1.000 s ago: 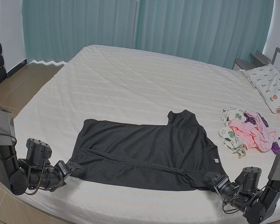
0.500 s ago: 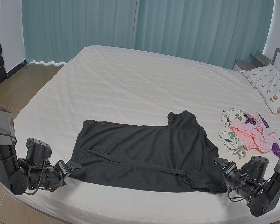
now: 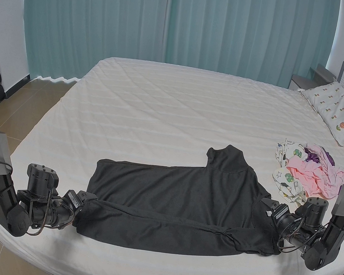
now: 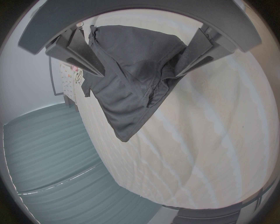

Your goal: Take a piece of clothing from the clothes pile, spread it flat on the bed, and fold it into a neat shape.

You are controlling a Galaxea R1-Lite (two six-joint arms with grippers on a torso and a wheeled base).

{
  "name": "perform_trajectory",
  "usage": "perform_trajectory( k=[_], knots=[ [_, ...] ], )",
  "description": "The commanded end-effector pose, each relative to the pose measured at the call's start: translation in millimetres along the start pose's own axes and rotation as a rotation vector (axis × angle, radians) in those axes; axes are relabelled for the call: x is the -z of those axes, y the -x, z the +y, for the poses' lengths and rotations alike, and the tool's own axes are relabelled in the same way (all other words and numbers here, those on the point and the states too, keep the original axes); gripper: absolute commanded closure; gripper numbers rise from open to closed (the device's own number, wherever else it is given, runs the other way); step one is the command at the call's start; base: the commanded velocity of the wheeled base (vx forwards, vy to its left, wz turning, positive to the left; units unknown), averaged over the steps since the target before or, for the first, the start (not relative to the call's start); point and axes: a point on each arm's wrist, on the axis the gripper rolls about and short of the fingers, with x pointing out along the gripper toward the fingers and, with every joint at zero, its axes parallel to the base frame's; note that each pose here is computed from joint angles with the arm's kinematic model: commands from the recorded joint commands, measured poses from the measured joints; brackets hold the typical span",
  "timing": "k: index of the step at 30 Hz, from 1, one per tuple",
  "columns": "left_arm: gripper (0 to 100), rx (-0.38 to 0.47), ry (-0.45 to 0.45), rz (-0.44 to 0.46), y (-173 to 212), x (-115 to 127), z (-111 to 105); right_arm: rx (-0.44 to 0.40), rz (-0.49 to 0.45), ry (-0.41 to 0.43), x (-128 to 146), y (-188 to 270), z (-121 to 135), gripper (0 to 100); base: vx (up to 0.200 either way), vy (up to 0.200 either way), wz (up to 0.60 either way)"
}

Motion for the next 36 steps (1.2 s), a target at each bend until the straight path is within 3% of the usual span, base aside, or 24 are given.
perform_trajectory(
  k=[1, 9, 16, 19, 23, 36],
  knots=[
    [0, 0.016, -0.067, -0.024, 12, -2, -6, 0.006, 0.014, 0.003, 4, 1, -1, 0, 0.000, 0.000, 0.00],
    [0, -0.107, -0.349, 0.028, 31, 0, -8, 0.017, 0.019, 0.002, 6, 7, -6, 0, 0.000, 0.000, 0.00],
    [0, -0.103, -0.351, 0.055, 23, -8, -21, 0.016, 0.025, 0.002, 8, 10, -6, 0, 0.000, 0.000, 0.00],
    [0, -0.070, -0.350, 0.106, 13, -5, -18, 0.009, 0.020, 0.003, 9, 12, -7, 0, 0.000, 0.000, 0.00],
    [0, -0.103, -0.352, 0.150, 2, 1, -9, 0.009, 0.020, 0.003, 9, 12, -7, 0, 0.000, 0.000, 0.00],
    [0, -0.143, -0.337, 0.189, -11, 5, 1, 0.003, 0.037, 0.006, 12, 14, -5, 0, 0.000, 0.000, 0.00]
  ],
)
